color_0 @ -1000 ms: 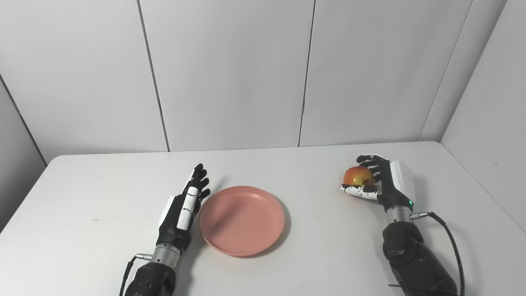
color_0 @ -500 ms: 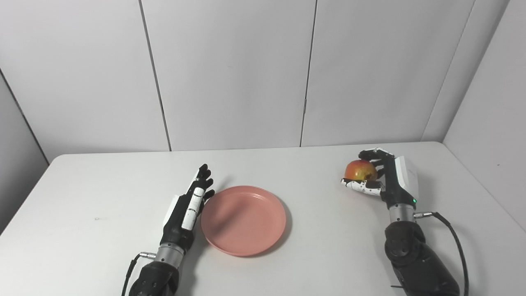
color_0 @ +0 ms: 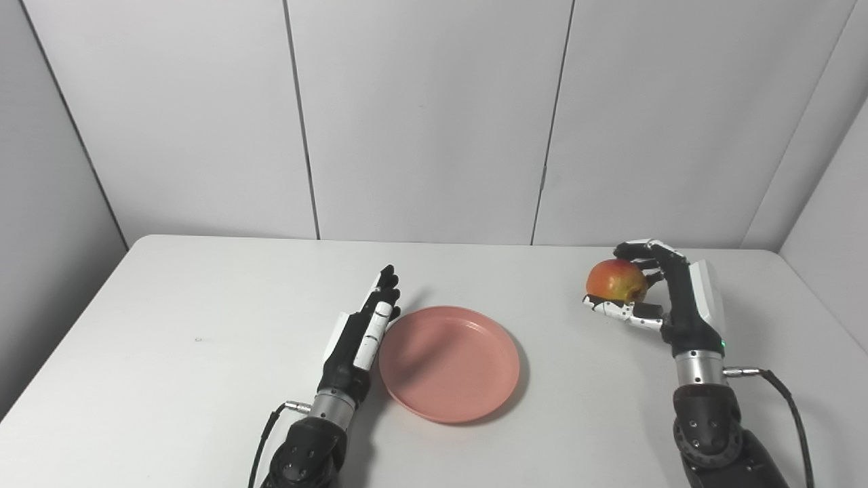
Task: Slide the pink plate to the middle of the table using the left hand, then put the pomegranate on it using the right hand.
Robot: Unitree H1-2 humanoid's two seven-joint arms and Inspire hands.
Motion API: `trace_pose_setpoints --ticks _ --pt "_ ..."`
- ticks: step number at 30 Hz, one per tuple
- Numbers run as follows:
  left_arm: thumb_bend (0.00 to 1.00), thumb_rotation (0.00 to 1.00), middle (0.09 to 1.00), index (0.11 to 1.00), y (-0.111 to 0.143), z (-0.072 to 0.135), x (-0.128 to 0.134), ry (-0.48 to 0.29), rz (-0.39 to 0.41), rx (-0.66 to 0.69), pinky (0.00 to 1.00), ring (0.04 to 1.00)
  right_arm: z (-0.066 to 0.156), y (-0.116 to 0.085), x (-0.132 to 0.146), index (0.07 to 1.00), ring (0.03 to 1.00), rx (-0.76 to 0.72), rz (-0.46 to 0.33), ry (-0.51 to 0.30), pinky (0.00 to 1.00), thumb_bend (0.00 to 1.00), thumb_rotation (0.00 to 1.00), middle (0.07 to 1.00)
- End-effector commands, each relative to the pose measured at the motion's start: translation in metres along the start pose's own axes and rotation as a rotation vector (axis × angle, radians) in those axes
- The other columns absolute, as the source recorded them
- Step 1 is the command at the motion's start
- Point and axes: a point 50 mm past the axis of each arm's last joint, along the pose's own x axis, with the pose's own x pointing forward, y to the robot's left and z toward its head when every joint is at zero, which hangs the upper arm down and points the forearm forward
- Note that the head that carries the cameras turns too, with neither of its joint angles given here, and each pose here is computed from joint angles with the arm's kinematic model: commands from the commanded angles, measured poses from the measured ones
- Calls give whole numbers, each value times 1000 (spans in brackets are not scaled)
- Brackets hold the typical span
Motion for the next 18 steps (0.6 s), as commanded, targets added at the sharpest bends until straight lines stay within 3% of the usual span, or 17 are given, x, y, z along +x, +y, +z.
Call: trace_pose_setpoints --ticks 1,8,16,18 --pt "577 1000 999 990 -11 -2 1 7 0 -8 940 978 23 -9 16 541 407 21 -20 -100 379 511 0 491" --pt "553 1000 1000 990 -17 0 2 3 0 5 937 978 40 -4 10 539 406 59 21 -156 377 511 0 493" --pt "554 1000 1000 994 -19 2 2 14 3 13 936 980 67 17 0 555 380 144 109 -228 330 507 0 480" --pt "550 1000 1000 993 -19 2 1 14 4 13 935 979 73 25 -3 551 391 155 132 -239 356 508 0 486"
